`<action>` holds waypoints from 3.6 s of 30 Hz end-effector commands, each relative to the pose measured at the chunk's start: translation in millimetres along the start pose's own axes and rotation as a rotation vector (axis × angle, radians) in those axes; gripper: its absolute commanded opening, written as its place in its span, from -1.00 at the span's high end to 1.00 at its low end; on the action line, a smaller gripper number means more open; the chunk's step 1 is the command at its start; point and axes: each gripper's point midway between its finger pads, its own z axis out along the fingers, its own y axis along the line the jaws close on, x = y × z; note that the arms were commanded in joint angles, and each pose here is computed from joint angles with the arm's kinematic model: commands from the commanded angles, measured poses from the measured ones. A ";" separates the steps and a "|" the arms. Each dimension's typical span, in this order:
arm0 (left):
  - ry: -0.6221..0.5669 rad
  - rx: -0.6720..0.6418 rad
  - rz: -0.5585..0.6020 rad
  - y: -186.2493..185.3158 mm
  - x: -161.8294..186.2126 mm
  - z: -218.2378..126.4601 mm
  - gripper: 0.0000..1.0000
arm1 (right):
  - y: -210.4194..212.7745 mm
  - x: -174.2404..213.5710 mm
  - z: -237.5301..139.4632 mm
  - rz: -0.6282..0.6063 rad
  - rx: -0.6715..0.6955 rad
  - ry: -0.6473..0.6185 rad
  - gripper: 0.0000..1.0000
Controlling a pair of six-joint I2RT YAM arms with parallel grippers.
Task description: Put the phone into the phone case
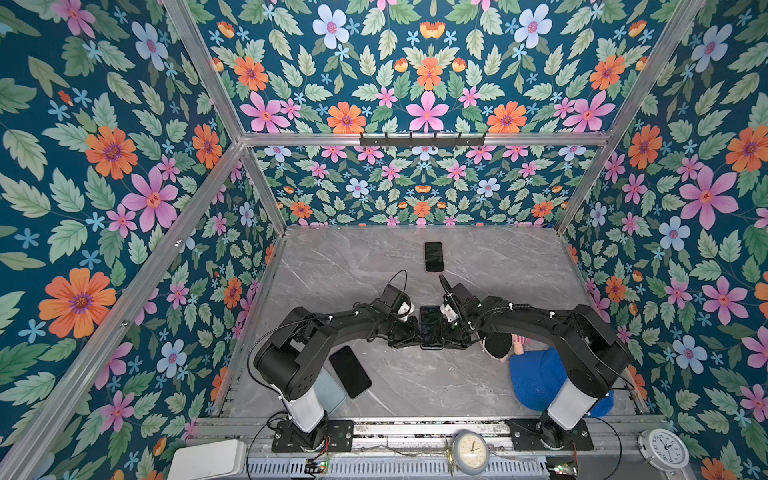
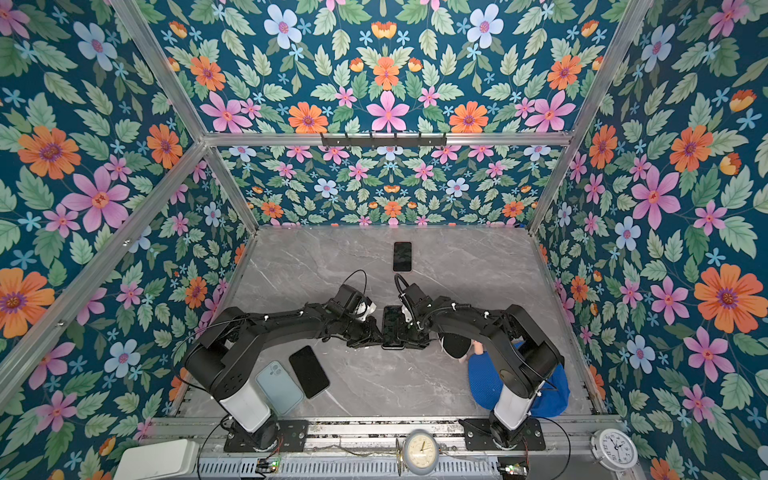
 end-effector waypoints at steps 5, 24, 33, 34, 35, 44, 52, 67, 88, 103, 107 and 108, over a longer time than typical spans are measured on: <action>0.005 -0.018 0.009 3.0 2.1 -2.7 0.63 | 3.8 -0.5 -0.5 -0.005 -0.013 0.000 -0.14; 0.034 -0.034 0.001 17.5 2.9 10.1 0.80 | 6.2 -2.7 2.3 -0.019 -0.012 0.008 -0.10; 0.032 -0.040 -0.021 29.8 5.8 10.4 0.87 | 10.1 -1.4 7.3 -0.032 -0.012 0.017 -0.08; 0.032 -0.042 -0.022 31.4 6.4 10.3 0.86 | 9.9 -0.6 8.2 -0.035 -0.004 0.020 -0.08; 0.033 -0.045 -0.021 32.0 7.1 10.5 0.86 | 10.2 -0.7 8.0 -0.039 0.003 0.019 -0.08; 0.001 -0.095 0.050 21.2 -4.2 -5.8 0.38 | -6.1 -2.7 -13.8 -0.051 0.129 -0.030 -0.07; -0.002 -0.046 0.046 13.6 -9.5 1.0 0.28 | -3.5 0.0 -14.0 -0.041 0.108 -0.026 -0.04; 0.009 -0.032 0.022 21.3 -4.9 9.2 0.73 | 0.5 1.8 -10.0 -0.038 0.085 -0.011 0.22; -0.004 0.035 0.028 4.2 -4.8 10.3 0.51 | 6.8 3.7 -2.2 -0.047 0.072 0.005 0.56; -0.001 0.074 0.037 -4.2 -3.3 13.9 0.52 | 13.4 4.0 4.5 -0.060 0.067 0.018 0.73; 0.010 0.064 0.041 -0.1 0.1 14.4 0.50 | 10.7 3.2 3.6 -0.070 0.094 0.020 0.72; 0.013 0.053 0.040 2.9 0.8 14.0 0.50 | 8.2 2.9 1.0 -0.069 0.108 0.016 0.68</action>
